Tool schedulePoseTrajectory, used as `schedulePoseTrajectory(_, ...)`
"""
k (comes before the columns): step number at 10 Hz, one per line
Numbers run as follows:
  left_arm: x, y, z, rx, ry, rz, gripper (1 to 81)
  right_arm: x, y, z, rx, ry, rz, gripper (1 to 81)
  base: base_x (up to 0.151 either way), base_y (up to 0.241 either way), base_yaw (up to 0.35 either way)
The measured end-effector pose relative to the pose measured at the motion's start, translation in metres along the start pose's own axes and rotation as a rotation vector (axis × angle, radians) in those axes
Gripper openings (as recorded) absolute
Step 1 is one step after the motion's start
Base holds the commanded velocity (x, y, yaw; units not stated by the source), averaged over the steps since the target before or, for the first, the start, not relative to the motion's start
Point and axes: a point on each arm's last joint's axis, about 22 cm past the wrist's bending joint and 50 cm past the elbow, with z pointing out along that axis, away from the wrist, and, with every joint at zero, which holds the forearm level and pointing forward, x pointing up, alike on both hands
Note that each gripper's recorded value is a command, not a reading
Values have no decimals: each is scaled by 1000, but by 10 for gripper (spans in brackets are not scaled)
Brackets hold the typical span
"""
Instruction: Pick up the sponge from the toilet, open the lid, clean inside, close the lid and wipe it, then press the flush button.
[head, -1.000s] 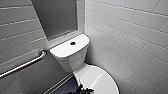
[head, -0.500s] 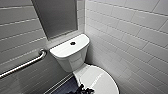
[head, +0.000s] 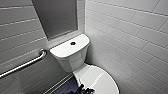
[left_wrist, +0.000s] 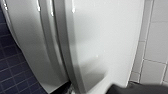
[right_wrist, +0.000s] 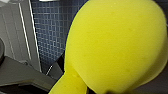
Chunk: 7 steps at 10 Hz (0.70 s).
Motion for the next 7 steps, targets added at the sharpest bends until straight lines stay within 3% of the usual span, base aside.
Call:
schedulePoseTrajectory(3, -8, 1, 2, -68, 44, 0, 811, 6, 3, 2, -7, 8, -10, 10, 0, 0, 0)
schedulePoseTrajectory(7, -18, 3, 5, -93, 47, 22, 811, 8, 0, 10, 2, 18, -14, 10, 0, 0, 0)
